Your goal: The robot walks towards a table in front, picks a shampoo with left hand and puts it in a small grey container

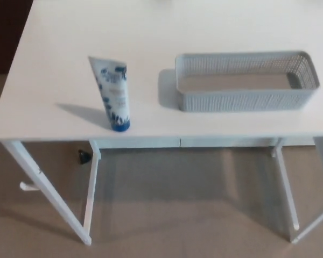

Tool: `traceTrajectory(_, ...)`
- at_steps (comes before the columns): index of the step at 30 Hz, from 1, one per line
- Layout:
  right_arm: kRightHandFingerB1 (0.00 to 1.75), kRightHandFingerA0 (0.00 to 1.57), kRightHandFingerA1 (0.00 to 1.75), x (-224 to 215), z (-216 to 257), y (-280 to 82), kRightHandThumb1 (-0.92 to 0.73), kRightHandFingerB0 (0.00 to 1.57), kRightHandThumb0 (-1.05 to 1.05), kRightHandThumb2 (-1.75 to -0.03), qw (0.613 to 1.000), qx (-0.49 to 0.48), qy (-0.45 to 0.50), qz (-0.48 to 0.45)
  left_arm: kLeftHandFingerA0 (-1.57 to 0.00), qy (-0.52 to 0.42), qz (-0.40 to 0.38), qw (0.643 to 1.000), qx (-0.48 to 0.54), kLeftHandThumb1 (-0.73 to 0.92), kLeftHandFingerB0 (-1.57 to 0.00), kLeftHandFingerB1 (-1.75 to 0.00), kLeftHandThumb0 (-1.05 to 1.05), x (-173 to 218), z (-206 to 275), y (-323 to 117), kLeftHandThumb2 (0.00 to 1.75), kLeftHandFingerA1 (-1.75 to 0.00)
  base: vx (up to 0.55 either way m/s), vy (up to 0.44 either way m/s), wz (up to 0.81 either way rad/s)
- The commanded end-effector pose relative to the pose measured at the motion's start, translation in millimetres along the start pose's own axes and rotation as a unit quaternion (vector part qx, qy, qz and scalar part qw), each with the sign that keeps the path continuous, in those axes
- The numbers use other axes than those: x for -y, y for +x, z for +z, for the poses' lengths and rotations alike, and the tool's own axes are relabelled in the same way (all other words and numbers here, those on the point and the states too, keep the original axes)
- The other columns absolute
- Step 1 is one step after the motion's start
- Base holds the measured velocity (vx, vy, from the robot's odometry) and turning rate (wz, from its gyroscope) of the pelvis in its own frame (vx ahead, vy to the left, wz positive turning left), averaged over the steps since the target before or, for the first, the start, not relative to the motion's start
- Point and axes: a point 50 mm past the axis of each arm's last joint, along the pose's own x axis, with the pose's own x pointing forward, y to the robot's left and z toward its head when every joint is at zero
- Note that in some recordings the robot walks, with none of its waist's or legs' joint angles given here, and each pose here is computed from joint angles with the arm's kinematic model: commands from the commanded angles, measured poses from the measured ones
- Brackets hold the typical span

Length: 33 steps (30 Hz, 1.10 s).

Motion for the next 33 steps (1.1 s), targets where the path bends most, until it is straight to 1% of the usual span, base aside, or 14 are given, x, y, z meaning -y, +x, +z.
traceTrajectory(1,0.50,0.67,0.57,-1.6,-9.4,-2.4,-0.58,0.51,-0.33,-0.76,1.000,-0.018,0.000,0.008,-0.64,0.011,0.004,1.000,0.001,0.60,-0.52,-0.39,-0.29,-5.8,0.4,-0.8,0.59,-0.47,0.19,-0.042,-0.06)
traceTrajectory(3,0.50,0.66,0.57,-1.3,-8.7,-2.2,-0.57,0.51,-0.33,-0.76,1.000,-0.016,-0.005,0.008,-0.66,0.013,0.006,1.000,0.000,0.59,-0.53,-0.39,-0.29,-5.7,0.3,-0.7,0.59,-0.46,0.18,-0.032,-0.14)
traceTrajectory(5,0.50,0.67,0.57,-1.8,-9.0,-2.3,-0.58,0.52,-0.32,-0.75,1.000,-0.016,-0.001,0.009,-0.64,0.013,0.003,1.000,0.000,0.60,-0.52,-0.39,-0.29,-5.7,0.4,-0.7,0.59,-0.45,0.18,-0.015,-0.11)
traceTrajectory(7,0.50,0.67,0.57,-3.9,-10.0,-2.3,-0.59,0.50,-0.33,-0.76,1.000,-0.021,-0.009,0.013,-0.67,0.014,0.004,1.000,0.000,0.59,-0.52,-0.39,-0.30,-7.8,-1.9,-2.2,0.59,-0.48,0.12,0.155,-0.15)
traceTrajectory(11,0.50,0.68,0.58,-4.0,-10.6,-2.5,-0.59,0.51,-0.34,-0.77,1.000,-0.022,-0.011,0.014,-0.66,0.014,0.003,1.000,-0.006,0.59,-0.52,-0.38,-0.31,-8.2,-2.4,-1.9,0.58,-0.46,0.26,0.164,-0.07)
traceTrajectory(12,0.40,0.72,0.48,-3.9,-10.6,-2.7,-0.68,0.54,-0.25,-0.60,1.000,-0.020,-0.006,0.015,-0.66,0.022,0.006,1.000,-0.008,0.59,-0.53,-0.38,-0.32,-8.4,-2.4,-1.8,0.59,-0.45,0.16,0.180,0.10)
traceTrajectory(15,0.40,0.71,0.48,-6.1,-9.5,-2.2,-0.68,0.53,-0.24,-0.60,1.000,-0.019,-0.009,0.017,-0.67,0.016,0.009,1.000,-0.005,0.59,-0.55,-0.39,-0.30,-10.0,-2.9,-2.5,0.58,-0.46,0.10,0.113,0.03)
traceTrajectory(16,0.50,0.67,0.57,-6.3,-9.0,-2.0,-0.59,0.50,-0.33,-0.76,1.000,-0.018,-0.009,0.017,-0.65,0.017,0.008,1.000,-0.002,0.59,-0.54,-0.39,-0.31,-10.4,-2.5,-2.7,0.59,-0.46,0.10,0.070,0.08)
traceTrajectory(17,0.40,0.71,0.47,-6.4,-8.8,-1.9,-0.67,0.53,-0.25,-0.60,1.000,-0.018,-0.010,0.018,-0.67,0.015,0.007,1.000,-0.001,0.58,-0.55,-0.39,-0.30,-10.6,-2.4,-2.8,0.58,-0.47,0.08,0.046,0.07)
traceTrajectory(19,0.39,0.69,0.46,-6.9,-8.5,-1.6,-0.68,0.52,-0.24,-0.60,1.000,-0.021,-0.010,0.019,-0.67,0.017,0.007,1.000,-0.004,0.58,-0.53,-0.39,-0.32,-11.1,-2.2,-2.5,0.59,-0.46,0.08,0.018,0.04)
traceTrajectory(29,0.40,0.71,0.47,-8.9,-7.9,-0.8,-0.66,0.53,-0.24,-0.59,0.999,-0.025,-0.016,0.021,-0.69,0.022,0.008,1.000,-0.002,0.60,-0.54,-0.39,-0.31,-11.7,-3.4,-3.5,0.59,-0.45,0.07,-0.072,-0.04)
traceTrajectory(30,0.40,0.71,0.47,-8.7,-7.3,-0.6,-0.66,0.53,-0.24,-0.59,0.999,-0.024,-0.018,0.021,-0.69,0.025,0.008,1.000,-0.004,0.60,-0.54,-0.39,-0.31,-11.8,-3.6,-3.4,0.59,-0.45,0.00,0.000,0.00)
traceTrajectory(31,0.49,0.67,0.57,-8.3,-6.0,-0.4,-0.58,0.50,-0.33,-0.75,0.999,-0.021,-0.016,0.022,-0.71,0.028,0.009,1.000,-0.001,0.60,-0.55,-0.39,-0.31,-11.7,-3.0,-3.4,0.59,-0.48,-0.01,-0.037,-0.07)
traceTrajectory(33,0.50,0.67,0.57,-8.3,-5.5,-0.5,-0.58,0.51,-0.33,-0.75,0.999,-0.018,-0.018,0.023,-0.71,0.025,0.010,1.000,-0.003,0.60,-0.55,-0.39,-0.31,-12.1,-3.7,-3.6,0.59,-0.48,-0.02,0.008,-0.14)
